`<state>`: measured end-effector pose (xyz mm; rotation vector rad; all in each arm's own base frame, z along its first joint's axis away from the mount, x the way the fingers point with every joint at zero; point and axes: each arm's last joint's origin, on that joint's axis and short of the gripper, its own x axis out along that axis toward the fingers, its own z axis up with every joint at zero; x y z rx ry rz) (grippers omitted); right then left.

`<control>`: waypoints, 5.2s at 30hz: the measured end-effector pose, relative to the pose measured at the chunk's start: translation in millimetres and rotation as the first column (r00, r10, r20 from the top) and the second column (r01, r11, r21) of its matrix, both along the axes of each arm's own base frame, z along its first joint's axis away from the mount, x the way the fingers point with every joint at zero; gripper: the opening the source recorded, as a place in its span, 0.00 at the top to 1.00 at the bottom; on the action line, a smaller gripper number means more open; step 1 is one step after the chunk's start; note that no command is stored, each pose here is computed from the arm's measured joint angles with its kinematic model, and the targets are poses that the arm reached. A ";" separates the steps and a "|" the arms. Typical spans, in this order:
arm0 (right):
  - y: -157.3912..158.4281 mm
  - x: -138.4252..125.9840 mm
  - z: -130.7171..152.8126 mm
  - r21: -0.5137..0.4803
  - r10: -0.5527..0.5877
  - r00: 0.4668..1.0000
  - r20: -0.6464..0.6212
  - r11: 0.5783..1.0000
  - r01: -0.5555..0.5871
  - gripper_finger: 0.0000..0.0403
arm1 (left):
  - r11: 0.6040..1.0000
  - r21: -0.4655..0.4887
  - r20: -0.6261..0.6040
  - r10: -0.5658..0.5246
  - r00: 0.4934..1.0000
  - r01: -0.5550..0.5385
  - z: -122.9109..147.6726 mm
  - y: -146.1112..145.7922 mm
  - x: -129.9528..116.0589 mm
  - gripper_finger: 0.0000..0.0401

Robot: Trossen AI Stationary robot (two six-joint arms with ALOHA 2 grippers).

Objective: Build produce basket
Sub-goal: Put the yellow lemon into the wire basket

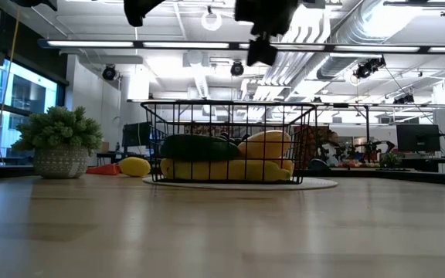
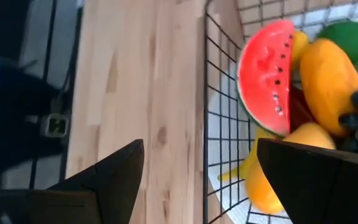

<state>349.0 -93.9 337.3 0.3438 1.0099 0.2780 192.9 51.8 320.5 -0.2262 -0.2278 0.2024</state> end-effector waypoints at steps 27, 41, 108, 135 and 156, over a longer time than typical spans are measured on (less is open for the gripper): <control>82.8 -94.5 -45.0 0.015 -0.320 0.633 0.705 0.899 0.438 0.27 | 1.000 -0.012 -0.048 -0.004 0.999 0.003 -4.7 0.1 0.8 0.07; 82.9 -93.1 -33.2 0.006 -0.263 0.553 0.791 0.906 0.423 0.27 | 0.997 0.077 -0.095 0.016 0.995 -0.008 -7.2 0.2 1.3 0.07; 82.0 -93.7 -39.9 -0.102 -0.199 0.612 0.765 0.902 0.420 0.27 | 0.933 0.077 -0.515 0.339 0.787 -0.352 41.2 51.5 -12.3 0.07; 82.2 -95.7 -49.9 0.039 -0.367 0.669 0.646 0.891 0.452 0.27 | 0.920 -0.295 -0.955 -0.296 0.037 -0.257 -96.3 227.2 14.4 0.07; 81.9 -95.7 -49.9 0.058 -0.391 0.662 0.639 0.883 0.466 0.27 | 0.995 -0.102 -0.990 -0.103 -0.095 -0.018 -134.7 207.0 2.6 0.07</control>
